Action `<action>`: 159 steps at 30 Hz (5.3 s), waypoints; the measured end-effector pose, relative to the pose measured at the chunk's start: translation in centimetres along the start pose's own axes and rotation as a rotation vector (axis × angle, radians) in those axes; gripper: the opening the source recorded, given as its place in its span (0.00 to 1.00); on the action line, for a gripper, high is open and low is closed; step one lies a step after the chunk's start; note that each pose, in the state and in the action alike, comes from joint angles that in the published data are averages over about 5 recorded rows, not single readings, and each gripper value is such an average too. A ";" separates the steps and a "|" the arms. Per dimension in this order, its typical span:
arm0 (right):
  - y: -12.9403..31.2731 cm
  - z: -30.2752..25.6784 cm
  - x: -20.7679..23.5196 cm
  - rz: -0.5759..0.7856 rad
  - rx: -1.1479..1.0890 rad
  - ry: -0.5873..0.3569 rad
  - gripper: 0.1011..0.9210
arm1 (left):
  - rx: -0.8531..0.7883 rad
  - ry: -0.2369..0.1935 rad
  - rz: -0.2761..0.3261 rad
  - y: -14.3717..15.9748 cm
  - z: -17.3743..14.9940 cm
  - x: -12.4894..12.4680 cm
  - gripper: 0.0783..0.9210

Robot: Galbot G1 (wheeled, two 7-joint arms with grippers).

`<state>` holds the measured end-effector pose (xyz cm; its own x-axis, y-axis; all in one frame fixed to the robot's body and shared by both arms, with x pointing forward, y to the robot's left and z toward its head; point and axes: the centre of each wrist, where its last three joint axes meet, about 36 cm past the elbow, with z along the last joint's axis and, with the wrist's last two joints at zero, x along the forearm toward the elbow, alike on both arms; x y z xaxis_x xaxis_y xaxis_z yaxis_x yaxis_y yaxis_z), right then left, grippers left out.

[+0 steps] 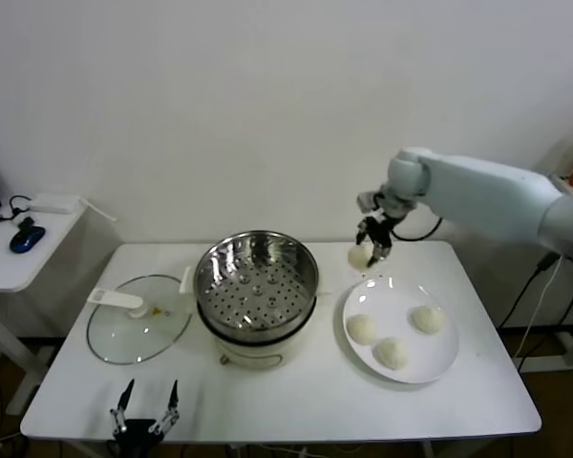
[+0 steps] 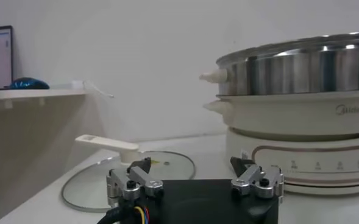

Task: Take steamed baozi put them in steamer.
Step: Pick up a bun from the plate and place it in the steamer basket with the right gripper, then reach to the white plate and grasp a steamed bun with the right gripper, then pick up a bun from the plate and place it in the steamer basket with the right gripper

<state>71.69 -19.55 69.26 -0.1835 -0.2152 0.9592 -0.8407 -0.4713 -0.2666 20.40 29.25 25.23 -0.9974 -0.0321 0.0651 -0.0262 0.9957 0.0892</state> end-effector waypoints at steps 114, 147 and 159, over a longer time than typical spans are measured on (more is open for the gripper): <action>15.9 2.4 -16.4 -0.115 -0.530 0.077 0.88 | -0.051 0.024 -0.013 0.9 1.4 0.3 0.88; 12.2 -1.8 -9.4 -0.075 -0.569 0.038 0.58 | -0.069 0.004 0.002 1.1 0.8 0.0 0.88; 6.4 -8.1 3.4 -0.003 -0.548 -0.022 0.59 | -0.078 -0.009 0.026 1.0 0.3 -0.1 0.88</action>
<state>61.60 -16.36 71.60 -0.1745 -0.2351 0.9562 -0.9847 0.0414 -0.1695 20.47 30.28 25.04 -0.9982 -0.0053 0.0591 0.0046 0.9862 0.1652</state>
